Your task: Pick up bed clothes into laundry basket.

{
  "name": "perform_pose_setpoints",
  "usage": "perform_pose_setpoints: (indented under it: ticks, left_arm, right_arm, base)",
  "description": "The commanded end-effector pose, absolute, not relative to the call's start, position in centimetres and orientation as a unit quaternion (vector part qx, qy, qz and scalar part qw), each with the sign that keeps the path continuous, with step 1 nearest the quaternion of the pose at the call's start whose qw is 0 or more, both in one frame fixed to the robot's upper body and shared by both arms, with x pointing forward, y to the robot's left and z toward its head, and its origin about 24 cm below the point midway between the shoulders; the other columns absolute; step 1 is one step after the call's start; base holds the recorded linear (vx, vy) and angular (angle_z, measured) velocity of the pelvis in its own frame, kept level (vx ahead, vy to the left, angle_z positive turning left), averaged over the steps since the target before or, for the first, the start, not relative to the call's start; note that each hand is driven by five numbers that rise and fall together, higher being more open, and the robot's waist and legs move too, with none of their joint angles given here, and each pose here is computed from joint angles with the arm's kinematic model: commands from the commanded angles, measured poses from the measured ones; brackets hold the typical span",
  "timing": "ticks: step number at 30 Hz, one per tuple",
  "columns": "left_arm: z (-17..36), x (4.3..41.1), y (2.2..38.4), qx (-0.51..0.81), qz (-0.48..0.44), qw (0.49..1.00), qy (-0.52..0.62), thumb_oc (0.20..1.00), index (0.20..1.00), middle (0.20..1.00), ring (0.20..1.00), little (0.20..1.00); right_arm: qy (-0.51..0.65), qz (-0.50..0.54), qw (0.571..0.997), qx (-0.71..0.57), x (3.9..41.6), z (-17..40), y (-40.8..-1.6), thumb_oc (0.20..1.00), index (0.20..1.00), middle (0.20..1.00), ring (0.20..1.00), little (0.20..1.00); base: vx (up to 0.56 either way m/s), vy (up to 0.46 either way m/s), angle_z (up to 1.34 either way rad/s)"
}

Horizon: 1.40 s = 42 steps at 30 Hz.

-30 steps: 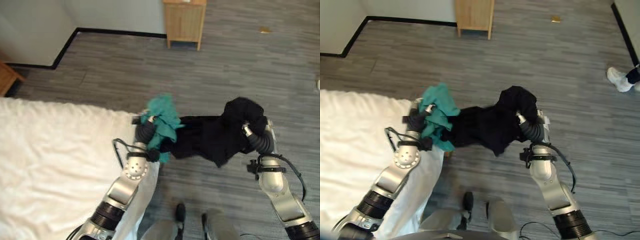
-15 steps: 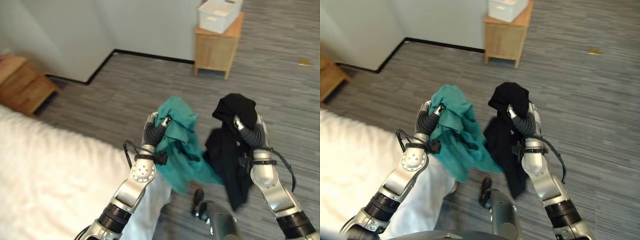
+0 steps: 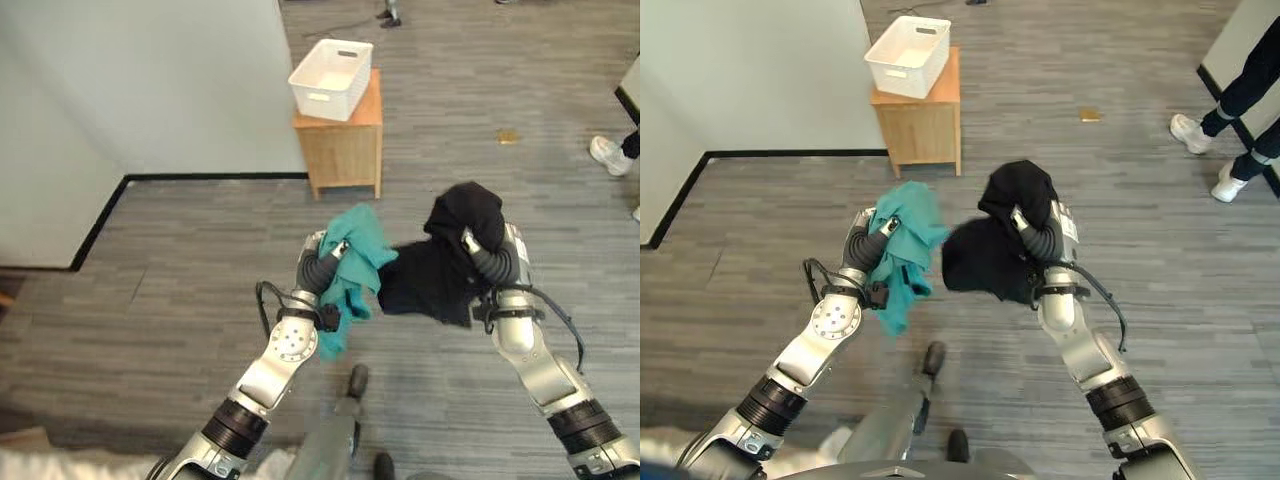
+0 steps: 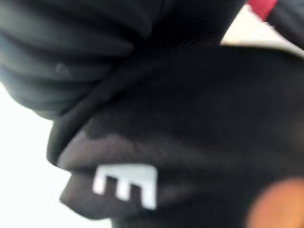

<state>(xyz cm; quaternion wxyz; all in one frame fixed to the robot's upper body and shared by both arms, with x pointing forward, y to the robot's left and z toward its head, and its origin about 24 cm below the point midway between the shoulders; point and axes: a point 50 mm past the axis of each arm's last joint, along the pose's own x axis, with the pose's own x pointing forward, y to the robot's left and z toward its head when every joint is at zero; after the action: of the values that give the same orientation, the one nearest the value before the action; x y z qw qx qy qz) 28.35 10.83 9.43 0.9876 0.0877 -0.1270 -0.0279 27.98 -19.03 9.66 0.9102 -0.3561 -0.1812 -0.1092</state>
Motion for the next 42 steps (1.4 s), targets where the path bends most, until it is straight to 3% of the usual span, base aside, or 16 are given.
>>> perform_pose_setpoints:
  ticks: [1, 7, 15, 23, 33, 36, 42]
  left_arm:
    - [13.4, 28.5, 9.4, 0.051, -0.048, 0.974, -0.216, 0.200, 0.200, 0.200, 0.200, 0.200]
    - [12.9, 28.6, 9.0, 0.062, -0.066, 0.975, -0.202, 0.200, 0.200, 0.200, 0.200, 0.200]
    - [14.0, 28.8, 7.2, 0.067, -0.092, 0.967, -0.229, 0.200, 0.200, 0.200, 0.200, 0.200]
    - [13.5, 29.1, 8.4, 0.098, -0.075, 0.967, -0.223, 0.200, 0.200, 0.200, 0.200, 0.200]
    - [14.9, 29.8, 7.6, 0.050, -0.066, 0.969, -0.232, 0.200, 0.200, 0.200, 0.200, 0.200]
    - [13.6, 29.4, 7.4, 0.060, -0.065, 0.973, -0.213, 0.200, 0.200, 0.200, 0.200, 0.200]
    - [15.1, 30.6, 5.9, 0.061, -0.082, 0.967, -0.235, 0.200, 0.200, 0.200, 0.200, 0.200]
  right_arm:
    - [-0.262, -0.123, 0.901, -0.323, 27.8, 13.4, -18.6, 0.200, 0.200, 0.200, 0.200, 0.200]
    - [-0.216, -0.124, 0.897, -0.366, 27.6, 11.6, -19.4, 0.200, 0.200, 0.200, 0.200, 0.200]
    - [-0.212, -0.166, 0.896, -0.355, 26.6, 11.6, -21.4, 0.200, 0.200, 0.200, 0.200, 0.200]
    - [-0.191, -0.171, 0.888, -0.381, 26.8, 10.6, -21.7, 0.200, 0.200, 0.200, 0.200, 0.200]
    - [-0.292, -0.284, 0.823, -0.396, 29.3, 17.6, -24.2, 0.200, 0.200, 0.200, 0.200, 0.200]
    - [-0.280, -0.328, 0.771, -0.468, 29.1, 18.4, -26.7, 0.200, 0.200, 0.200, 0.200, 0.200]
    - [-0.309, -0.368, 0.746, -0.462, 29.1, 22.0, -28.3, 0.200, 0.200, 0.200, 0.200, 0.200]
  base:
    - [0.41, 0.134, 0.17]
    - [0.51, 0.143, -0.25]
    - [0.41, -0.044, 1.38]
    - [0.41, -0.142, 0.16]
    - [0.17, 0.004, -0.43]
    - [0.25, 0.127, -0.43]
    - [0.07, 0.061, -0.24]
